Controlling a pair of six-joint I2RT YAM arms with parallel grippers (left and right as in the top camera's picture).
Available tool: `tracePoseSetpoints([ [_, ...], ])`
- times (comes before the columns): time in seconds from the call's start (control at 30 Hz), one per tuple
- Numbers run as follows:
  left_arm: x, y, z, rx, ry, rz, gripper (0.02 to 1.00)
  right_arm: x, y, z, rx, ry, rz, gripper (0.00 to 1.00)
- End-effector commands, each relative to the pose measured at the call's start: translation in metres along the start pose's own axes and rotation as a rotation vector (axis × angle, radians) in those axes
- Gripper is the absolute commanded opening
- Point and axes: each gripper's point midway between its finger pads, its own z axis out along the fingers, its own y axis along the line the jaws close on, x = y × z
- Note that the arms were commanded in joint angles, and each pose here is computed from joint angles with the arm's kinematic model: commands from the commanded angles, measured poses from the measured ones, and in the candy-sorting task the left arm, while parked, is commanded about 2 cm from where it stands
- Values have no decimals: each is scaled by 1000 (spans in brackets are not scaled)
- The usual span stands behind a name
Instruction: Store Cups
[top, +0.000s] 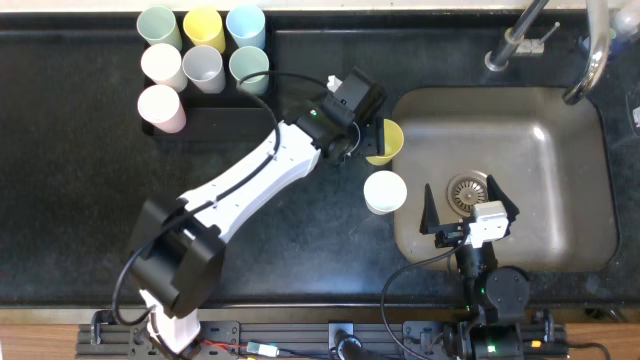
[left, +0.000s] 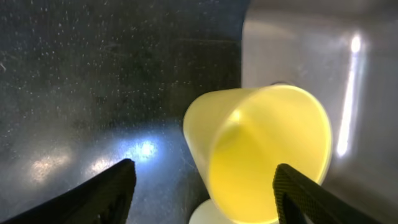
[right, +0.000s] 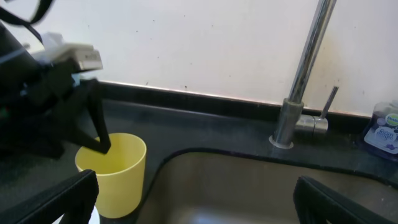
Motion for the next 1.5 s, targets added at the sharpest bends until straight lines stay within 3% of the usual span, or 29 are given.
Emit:
tracePoseSetpoints([
  [0.03,1,7,19,-28,13,-9,632,3,-1,0,2,-1,-3,998],
  [0.37,-4,15,39,-51,6,0,402,3,-1,0,2,-1,-3,996],
  [0.53,-7,12,38,-41,-5,8,373,3,-1,0,2,-1,-3,998],
  [0.8,-16,8,28,-34,-50,39,36,3,-1,0,2,-1,-3,998],
  [1.07,-77,27,-64,-49,-277,17,36,3,-1,0,2,-1,-3,996],
  [1.2,-106,75,-126,-88,-369,-127,36,3,-1,0,2,-1,-3,996],
  [1.27,-113,125,-161,-134,-411,-382,36,3,-1,0,2,-1,-3,998],
  [1.4,-100,192,-186,-218,-439,-878,36,3,-1,0,2,-1,-3,996],
  [1.5,-95,216,-190,-248,-434,-1006,36,3,-1,0,2,-1,-3,996],
])
